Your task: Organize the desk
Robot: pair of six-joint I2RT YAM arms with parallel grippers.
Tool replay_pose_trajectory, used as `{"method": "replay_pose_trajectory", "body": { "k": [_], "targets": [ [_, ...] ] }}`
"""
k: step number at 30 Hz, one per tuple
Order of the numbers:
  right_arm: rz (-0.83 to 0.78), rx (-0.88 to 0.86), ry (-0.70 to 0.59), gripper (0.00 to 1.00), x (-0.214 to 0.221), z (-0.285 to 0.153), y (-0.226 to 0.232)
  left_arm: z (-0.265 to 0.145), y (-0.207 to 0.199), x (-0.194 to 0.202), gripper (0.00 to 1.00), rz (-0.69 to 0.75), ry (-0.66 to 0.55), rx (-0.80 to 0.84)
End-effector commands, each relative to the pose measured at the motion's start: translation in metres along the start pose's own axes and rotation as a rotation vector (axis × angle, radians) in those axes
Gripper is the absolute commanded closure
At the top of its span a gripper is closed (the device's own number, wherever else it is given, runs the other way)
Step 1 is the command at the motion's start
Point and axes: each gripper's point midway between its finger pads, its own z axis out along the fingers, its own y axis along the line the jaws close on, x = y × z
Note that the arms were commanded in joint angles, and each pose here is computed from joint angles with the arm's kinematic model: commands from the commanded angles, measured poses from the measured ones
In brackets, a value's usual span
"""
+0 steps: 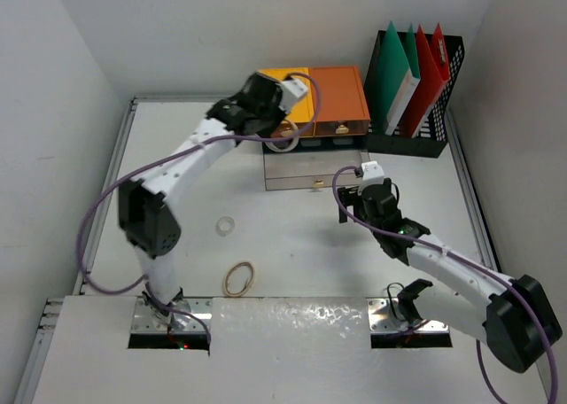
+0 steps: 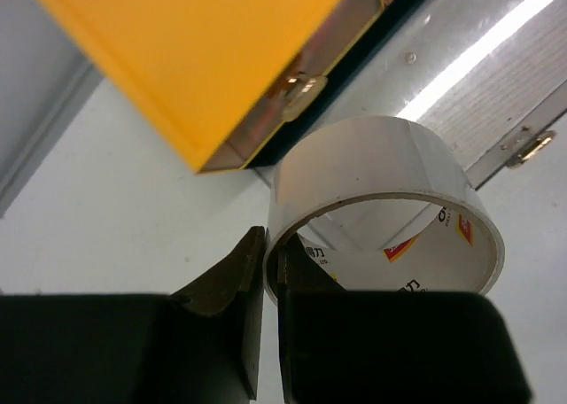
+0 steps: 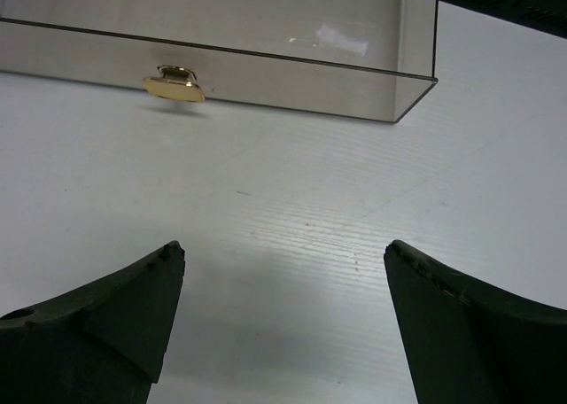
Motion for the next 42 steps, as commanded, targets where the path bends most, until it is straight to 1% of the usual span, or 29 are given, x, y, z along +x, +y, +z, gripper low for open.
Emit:
{"method": "replay_pose_trajectory", "body": {
  "k": [1, 2, 4, 5, 7, 12, 17, 18, 22, 28, 30, 32, 35, 36, 37, 39, 42],
  "targets": [
    [0.012, 0.044, -0.037, 0.09, -0.006, -0.005, -0.011, 0.038, -0.012, 0.006, 1.00, 0.064, 0.082, -0.072],
    [0.013, 0.049, -0.042, 0.09, -0.007, -0.006, -0.012, 0.051, -0.023, 0.008, 1.00, 0.091, 0.100, -0.076],
    [0.016, 0.060, -0.040, 0.09, -0.004, -0.007, -0.015, 0.062, -0.029, -0.001, 1.00, 0.109, 0.076, -0.088],
    [0.014, 0.056, -0.040, 0.09, -0.004, -0.007, -0.014, 0.073, -0.030, 0.005, 1.00, 0.117, 0.096, -0.101],
    [0.013, 0.052, -0.034, 0.09, -0.003, -0.006, -0.013, 0.084, -0.031, 0.006, 1.00, 0.137, 0.100, -0.122],
    [0.004, 0.058, -0.023, 0.09, -0.004, -0.003, -0.013, 0.108, -0.046, 0.039, 1.00, 0.178, 0.181, -0.101],
    [-0.003, 0.041, -0.024, 0.09, -0.007, -0.001, -0.009, 0.118, -0.044, 0.056, 1.00, 0.212, 0.219, -0.132],
    [-0.005, 0.039, -0.025, 0.09, -0.008, -0.001, -0.009, 0.119, -0.044, 0.057, 0.99, 0.217, 0.220, -0.132],
    [-0.017, 0.021, -0.017, 0.08, -0.011, -0.001, -0.005, 0.127, -0.049, 0.064, 0.89, 0.234, 0.237, -0.110],
    [-0.027, 0.035, -0.022, 0.08, -0.015, -0.003, -0.008, 0.135, -0.055, 0.068, 0.87, 0.247, 0.242, -0.085],
    [-0.028, 0.030, -0.029, 0.08, -0.019, -0.003, -0.007, 0.136, -0.054, 0.071, 0.84, 0.258, 0.252, -0.090],
    [-0.034, 0.020, -0.034, 0.08, -0.021, -0.003, -0.006, 0.136, -0.053, 0.072, 0.79, 0.264, 0.256, -0.091],
    [-0.039, 0.026, -0.033, 0.08, -0.021, -0.003, -0.007, 0.135, -0.053, 0.071, 0.65, 0.269, 0.255, -0.091],
    [-0.042, 0.027, -0.029, 0.08, -0.020, -0.002, -0.007, 0.135, -0.052, 0.070, 0.55, 0.273, 0.254, -0.094],
    [-0.042, 0.027, -0.027, 0.08, -0.020, -0.002, -0.007, 0.135, -0.051, 0.069, 0.52, 0.276, 0.252, -0.096],
    [-0.044, 0.023, -0.027, 0.08, -0.021, -0.003, -0.006, 0.132, -0.048, 0.064, 0.48, 0.278, 0.245, -0.110],
    [-0.061, 0.009, -0.025, 0.08, -0.024, -0.003, -0.004, 0.124, -0.043, 0.049, 0.47, 0.269, 0.224, -0.115]
  ]
}}
